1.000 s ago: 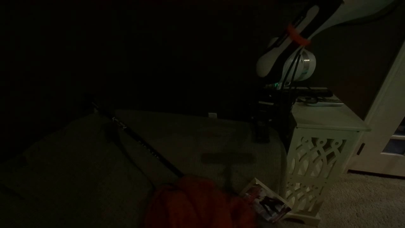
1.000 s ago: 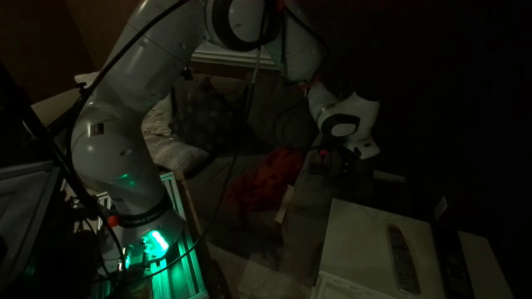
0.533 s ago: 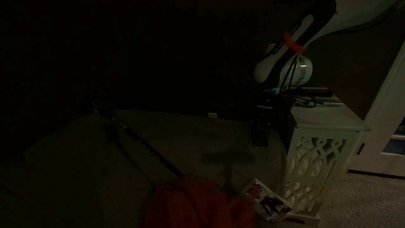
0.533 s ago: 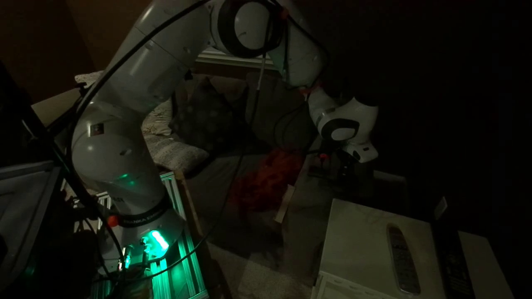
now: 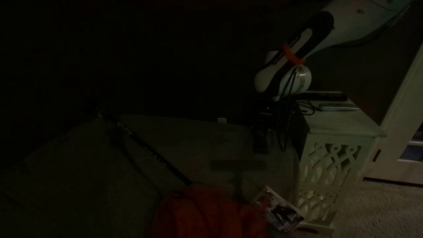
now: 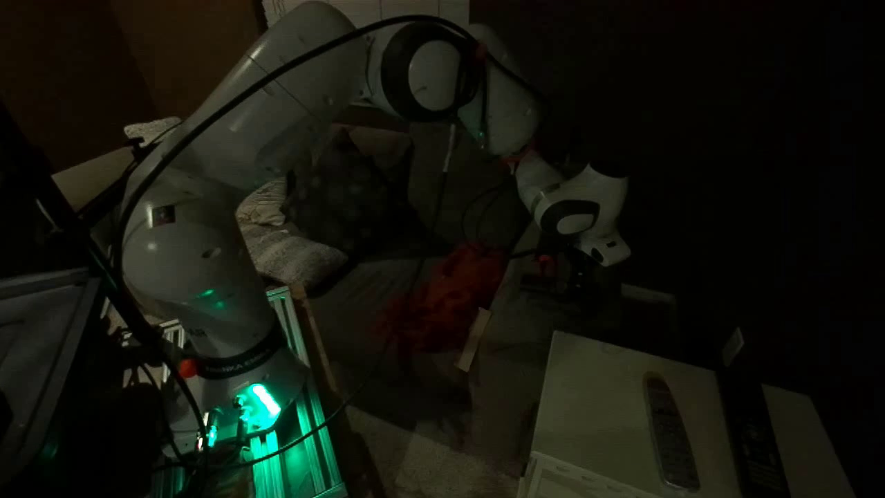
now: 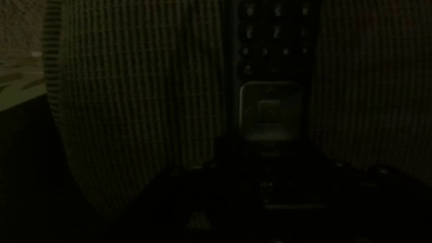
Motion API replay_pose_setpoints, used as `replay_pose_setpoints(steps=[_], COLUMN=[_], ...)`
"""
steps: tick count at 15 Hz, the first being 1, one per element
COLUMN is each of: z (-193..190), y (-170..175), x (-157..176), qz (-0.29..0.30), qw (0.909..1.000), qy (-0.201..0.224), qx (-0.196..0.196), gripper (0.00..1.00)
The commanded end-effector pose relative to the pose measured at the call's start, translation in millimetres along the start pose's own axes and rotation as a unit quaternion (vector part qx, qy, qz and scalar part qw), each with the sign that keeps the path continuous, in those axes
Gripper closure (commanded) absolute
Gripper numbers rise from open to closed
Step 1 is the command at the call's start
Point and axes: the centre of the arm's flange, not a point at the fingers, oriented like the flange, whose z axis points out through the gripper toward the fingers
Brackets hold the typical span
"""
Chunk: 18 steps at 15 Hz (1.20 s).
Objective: Put the left remote on the armrest of the chair
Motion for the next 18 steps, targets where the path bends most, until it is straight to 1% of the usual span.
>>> replay_pose_setpoints(steps=[1,6,8,9,10,11,14,16,18], z=[-4.6,3.7,7.8,9.6,10.7,9.3,-2.0,-17.1,-41.2], y=[-27.2,-21.7,-17.7,-18.3,-18.8,-19.5,-20.7,-21.6,-17.9], x=[17.7,24.4,26.4,26.6,26.4,26.4,26.1,21.2,10.0], qz=[0.008,0.02,0.021,0.018,0.017,0.017,0.019,0.021,0.012], qw=[0.9998,0.9988,0.9983,0.9985,0.9985,0.9986,0.9987,0.9989,0.9991], qy=[0.02,0.003,-0.007,-0.013,-0.013,-0.014,-0.009,0.002,0.014], qx=[0.0,-0.045,-0.054,-0.05,-0.051,-0.048,-0.046,-0.042,-0.037], gripper=[0.71,0.71,0.71,0.66,0.21,0.2,0.02,0.0,0.0])
